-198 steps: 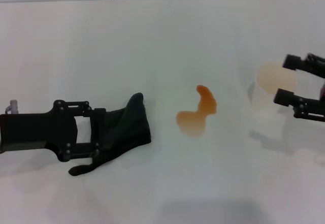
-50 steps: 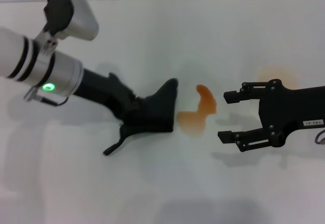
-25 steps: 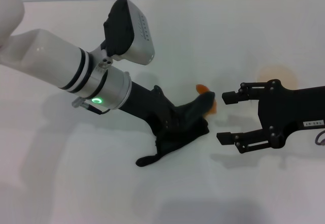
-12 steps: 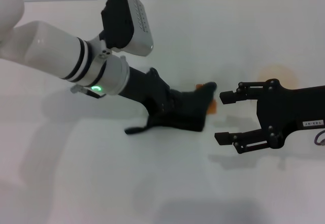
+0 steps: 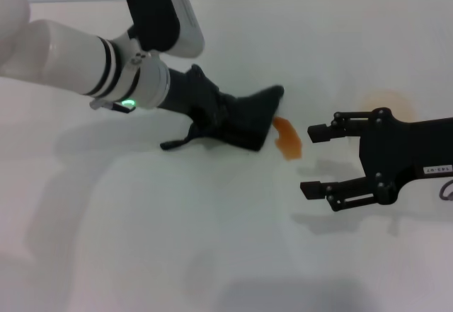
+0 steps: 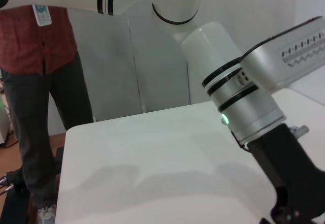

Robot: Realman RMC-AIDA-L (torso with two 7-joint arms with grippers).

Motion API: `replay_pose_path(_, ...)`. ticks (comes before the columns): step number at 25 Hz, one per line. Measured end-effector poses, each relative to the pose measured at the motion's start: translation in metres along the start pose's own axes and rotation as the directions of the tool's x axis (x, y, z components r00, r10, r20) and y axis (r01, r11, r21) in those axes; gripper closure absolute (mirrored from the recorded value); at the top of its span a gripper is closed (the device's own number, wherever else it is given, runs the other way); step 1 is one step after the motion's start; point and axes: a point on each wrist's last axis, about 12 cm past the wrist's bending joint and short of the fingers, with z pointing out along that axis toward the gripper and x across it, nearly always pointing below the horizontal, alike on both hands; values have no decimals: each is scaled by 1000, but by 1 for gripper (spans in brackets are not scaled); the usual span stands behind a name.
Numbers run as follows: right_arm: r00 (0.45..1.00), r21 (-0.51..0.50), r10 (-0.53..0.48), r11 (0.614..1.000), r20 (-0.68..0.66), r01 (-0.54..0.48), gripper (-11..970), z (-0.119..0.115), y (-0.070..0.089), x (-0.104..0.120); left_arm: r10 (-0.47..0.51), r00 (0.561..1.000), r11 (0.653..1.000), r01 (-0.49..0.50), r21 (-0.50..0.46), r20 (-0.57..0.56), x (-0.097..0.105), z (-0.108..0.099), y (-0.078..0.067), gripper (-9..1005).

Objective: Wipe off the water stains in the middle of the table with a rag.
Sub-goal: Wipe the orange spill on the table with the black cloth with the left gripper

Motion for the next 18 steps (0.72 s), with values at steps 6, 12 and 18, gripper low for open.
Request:
replay_pose_path(6,1000,1,-1,1000,0,1,135,0,0,0,-58,996,998,60,-34,63,-3,-2,6,939)
replay_pose_path(12,1000,0,-3,1000,0,3,135,0,0,-1,-130,983,991,132,-6,131,-6,2,2,937)
replay_pose_path(18,1000,-8,-8,1000,-1,8,134,0,1,-2,-135,985,990,128,66,109,-2,13,-17,934)
